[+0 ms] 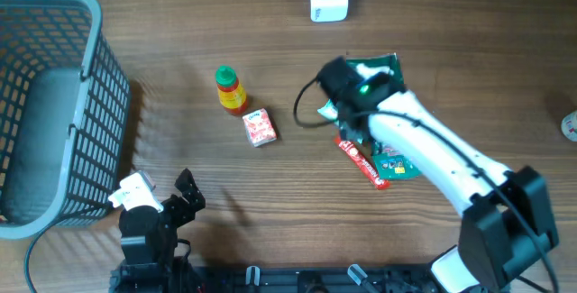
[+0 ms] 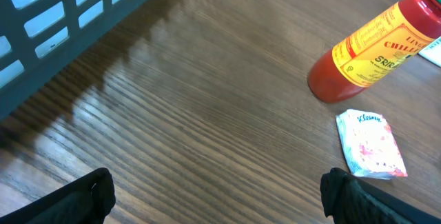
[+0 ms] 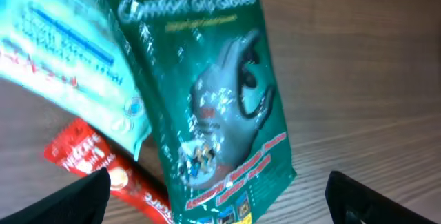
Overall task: Scan the item barcode
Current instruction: 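Return the right gripper and grasp the 3M gloves pack, then lift the gloves pack and present it to the white scanner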
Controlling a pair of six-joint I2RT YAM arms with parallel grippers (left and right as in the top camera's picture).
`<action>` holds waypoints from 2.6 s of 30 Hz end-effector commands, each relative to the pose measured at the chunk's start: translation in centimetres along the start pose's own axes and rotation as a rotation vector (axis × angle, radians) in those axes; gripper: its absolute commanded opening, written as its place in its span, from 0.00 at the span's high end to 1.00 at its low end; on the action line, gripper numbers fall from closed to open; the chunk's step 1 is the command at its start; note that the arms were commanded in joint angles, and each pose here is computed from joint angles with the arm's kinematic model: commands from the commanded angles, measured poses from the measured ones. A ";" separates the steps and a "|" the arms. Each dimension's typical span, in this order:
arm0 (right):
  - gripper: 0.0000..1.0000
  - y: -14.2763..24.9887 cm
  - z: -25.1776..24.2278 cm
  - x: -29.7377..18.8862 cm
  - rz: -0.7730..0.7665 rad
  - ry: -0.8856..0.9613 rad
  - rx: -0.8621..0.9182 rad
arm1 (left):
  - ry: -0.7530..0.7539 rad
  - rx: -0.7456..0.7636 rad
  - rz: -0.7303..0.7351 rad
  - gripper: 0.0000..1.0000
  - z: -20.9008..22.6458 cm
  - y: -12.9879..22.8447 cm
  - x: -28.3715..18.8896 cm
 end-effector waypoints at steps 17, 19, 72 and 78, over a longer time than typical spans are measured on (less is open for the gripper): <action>0.14 2.8 0.2 7.2 -0.099 0.296 -0.214 | -0.014 0.001 -0.011 0.00 0.2 -0.1 0.1; 0.15 3.1 -0.1 8.3 -0.061 0.321 -0.222 | -0.014 0.001 -0.010 0.00 0.2 -0.1 0.1; 0.95 0.5 2.5 -13.5 0.296 -2.076 -0.057 | -0.014 0.001 -0.011 0.00 0.2 -0.1 0.1; 0.96 0.2 2.6 -13.4 0.154 -2.076 -0.123 | -0.014 0.001 -0.011 0.00 0.2 -0.1 0.1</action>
Point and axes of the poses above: each gripper's point midway between its finger pads, its own x axis out along the fingers, its own z axis along the line the jaws close on, y = z × x, the point moved 5 cm from there along -x, back along the fingers, and after that the axes turned 3 degrees about -x, right-handed, at the moved point
